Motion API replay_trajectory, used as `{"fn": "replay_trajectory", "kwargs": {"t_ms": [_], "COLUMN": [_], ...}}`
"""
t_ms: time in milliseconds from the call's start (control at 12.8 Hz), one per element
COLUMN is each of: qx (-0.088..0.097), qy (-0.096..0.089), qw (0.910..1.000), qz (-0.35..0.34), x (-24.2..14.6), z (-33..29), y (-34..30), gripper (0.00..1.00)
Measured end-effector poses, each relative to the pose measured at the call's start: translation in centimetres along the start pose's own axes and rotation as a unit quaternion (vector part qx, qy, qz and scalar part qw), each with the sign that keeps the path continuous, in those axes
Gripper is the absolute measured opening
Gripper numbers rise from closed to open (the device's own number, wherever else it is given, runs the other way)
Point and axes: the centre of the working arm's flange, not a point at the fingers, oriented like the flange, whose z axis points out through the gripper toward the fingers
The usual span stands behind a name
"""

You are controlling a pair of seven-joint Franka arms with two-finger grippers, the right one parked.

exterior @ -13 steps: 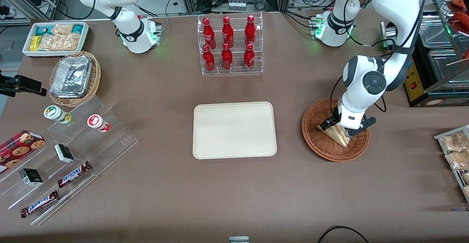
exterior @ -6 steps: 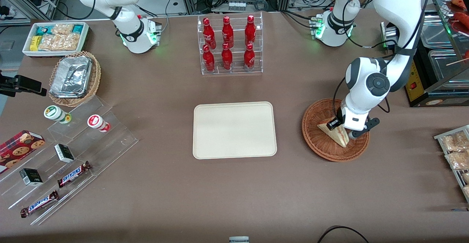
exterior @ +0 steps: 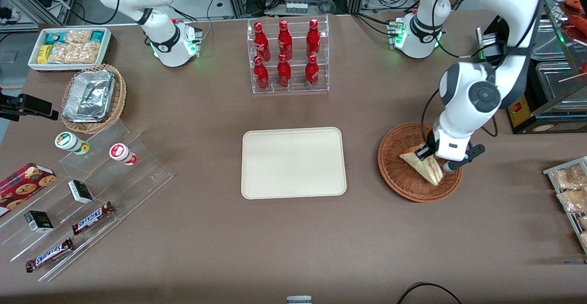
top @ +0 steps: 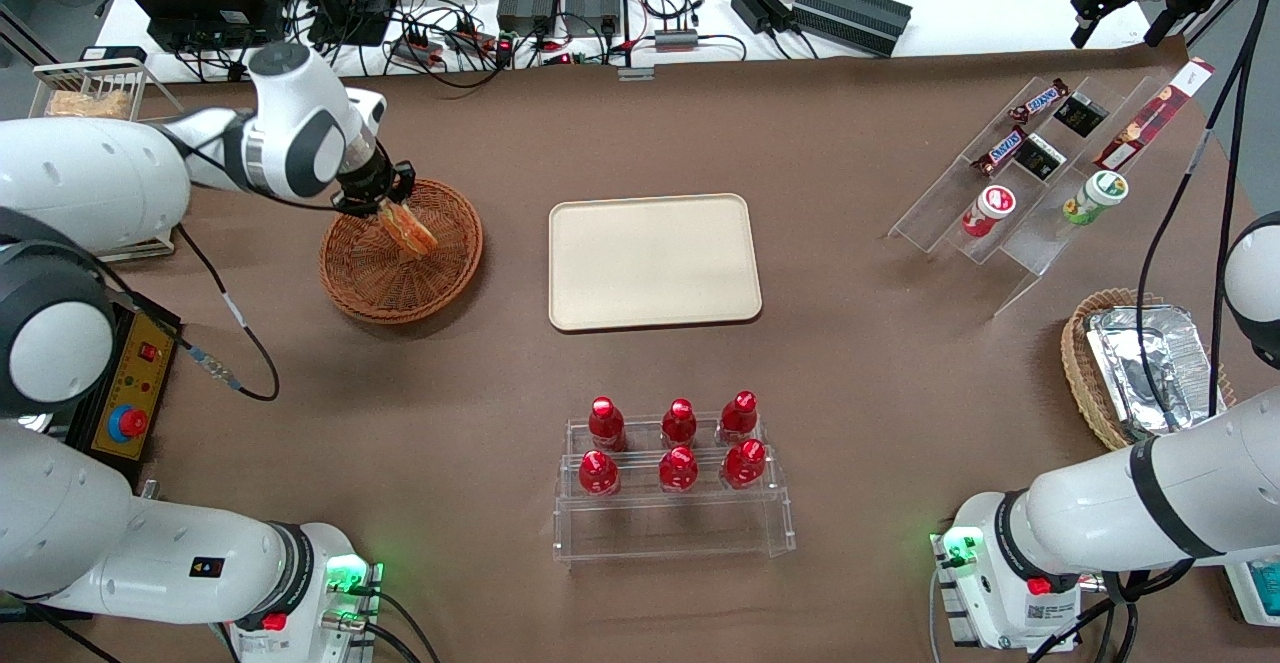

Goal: Place sandwich from basket to tray
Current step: 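Lift the sandwich and carry it with the left gripper over the cream tray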

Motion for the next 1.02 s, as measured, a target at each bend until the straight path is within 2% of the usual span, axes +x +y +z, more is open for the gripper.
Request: {"fn": "replay_trajectory", "kwargs": {"t_ms": [78,235,391,548,704,1017], "qx": [0.006,0.003,-0.001,-0.01,-0.007,-0.022], "qy": [-0.008,-0.011,-0.016,-0.031,-0.051,-0.066], "qw": [0.9999,0.9993,0.9974,0.9944,0.9918,0.9844], "qz": [0.011,0.036,0.07,0.1,0.117,0.162], "x": [-0.4,-1.4,-3.9,-6.8,-9.8,-13.7], "z": [-2.8,-8.1,-10.9,-10.1,-7.3,-4.0], "y": [1.4,5.4,10.3,15.3,19.6,27.2], "gripper": [0.16,0.15,0.15,0.15,0.15,0.15]}}
